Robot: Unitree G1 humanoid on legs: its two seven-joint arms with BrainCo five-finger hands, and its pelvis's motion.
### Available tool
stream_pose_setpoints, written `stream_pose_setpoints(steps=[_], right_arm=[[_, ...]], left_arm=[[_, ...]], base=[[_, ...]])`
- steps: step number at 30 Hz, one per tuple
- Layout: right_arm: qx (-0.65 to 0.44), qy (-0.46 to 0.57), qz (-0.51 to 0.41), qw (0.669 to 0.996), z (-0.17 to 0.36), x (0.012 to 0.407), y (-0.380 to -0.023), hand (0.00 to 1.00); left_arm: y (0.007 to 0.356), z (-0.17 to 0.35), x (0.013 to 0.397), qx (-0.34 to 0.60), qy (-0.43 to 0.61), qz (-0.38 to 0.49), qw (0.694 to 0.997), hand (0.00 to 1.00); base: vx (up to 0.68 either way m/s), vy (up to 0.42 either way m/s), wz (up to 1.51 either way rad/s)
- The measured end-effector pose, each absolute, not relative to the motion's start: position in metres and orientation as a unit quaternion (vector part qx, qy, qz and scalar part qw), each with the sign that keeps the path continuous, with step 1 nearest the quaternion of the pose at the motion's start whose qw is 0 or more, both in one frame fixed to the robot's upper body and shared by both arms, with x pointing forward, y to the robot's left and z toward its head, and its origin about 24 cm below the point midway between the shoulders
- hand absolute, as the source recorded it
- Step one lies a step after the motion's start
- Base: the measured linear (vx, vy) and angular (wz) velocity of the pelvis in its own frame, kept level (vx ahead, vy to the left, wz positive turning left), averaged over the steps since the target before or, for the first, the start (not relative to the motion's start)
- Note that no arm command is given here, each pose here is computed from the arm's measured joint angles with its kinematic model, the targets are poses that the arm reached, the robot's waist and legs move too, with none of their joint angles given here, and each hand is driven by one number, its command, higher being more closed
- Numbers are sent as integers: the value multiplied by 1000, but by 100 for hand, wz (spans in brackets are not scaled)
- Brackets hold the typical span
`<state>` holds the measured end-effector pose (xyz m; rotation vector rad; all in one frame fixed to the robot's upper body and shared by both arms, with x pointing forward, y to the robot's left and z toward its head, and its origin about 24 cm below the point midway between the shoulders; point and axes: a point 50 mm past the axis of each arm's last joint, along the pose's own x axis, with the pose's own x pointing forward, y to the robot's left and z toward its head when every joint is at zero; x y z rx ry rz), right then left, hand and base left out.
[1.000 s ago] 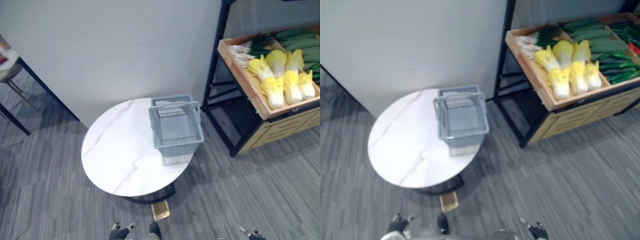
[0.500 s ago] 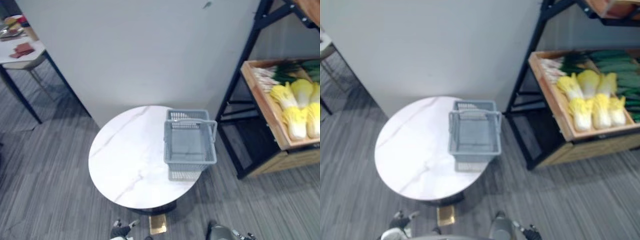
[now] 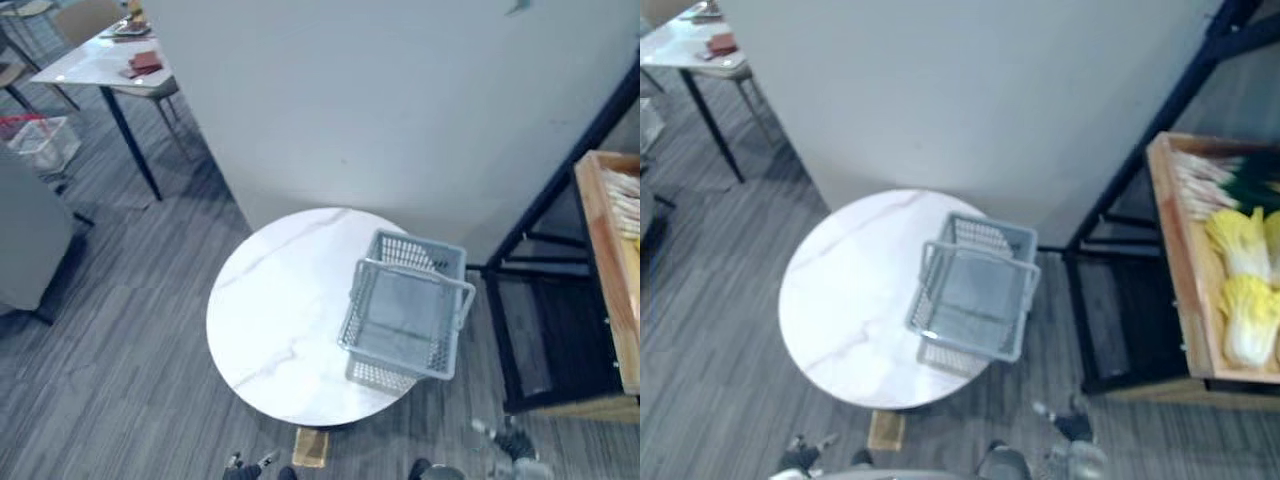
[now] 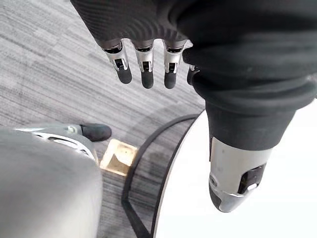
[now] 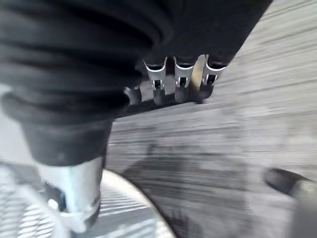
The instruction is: Pick vegetable in the basket
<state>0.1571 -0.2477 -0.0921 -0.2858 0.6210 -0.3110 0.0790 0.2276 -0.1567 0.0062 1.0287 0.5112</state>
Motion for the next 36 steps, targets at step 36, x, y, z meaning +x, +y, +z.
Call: stream_pose_setpoints(steps=[36], right_arm=[[-583, -82, -50, 806, 163, 407, -190, 0]], left_arm=[[229, -149, 96, 39, 455, 233, 859, 0]], base=[[-25, 18, 3]])
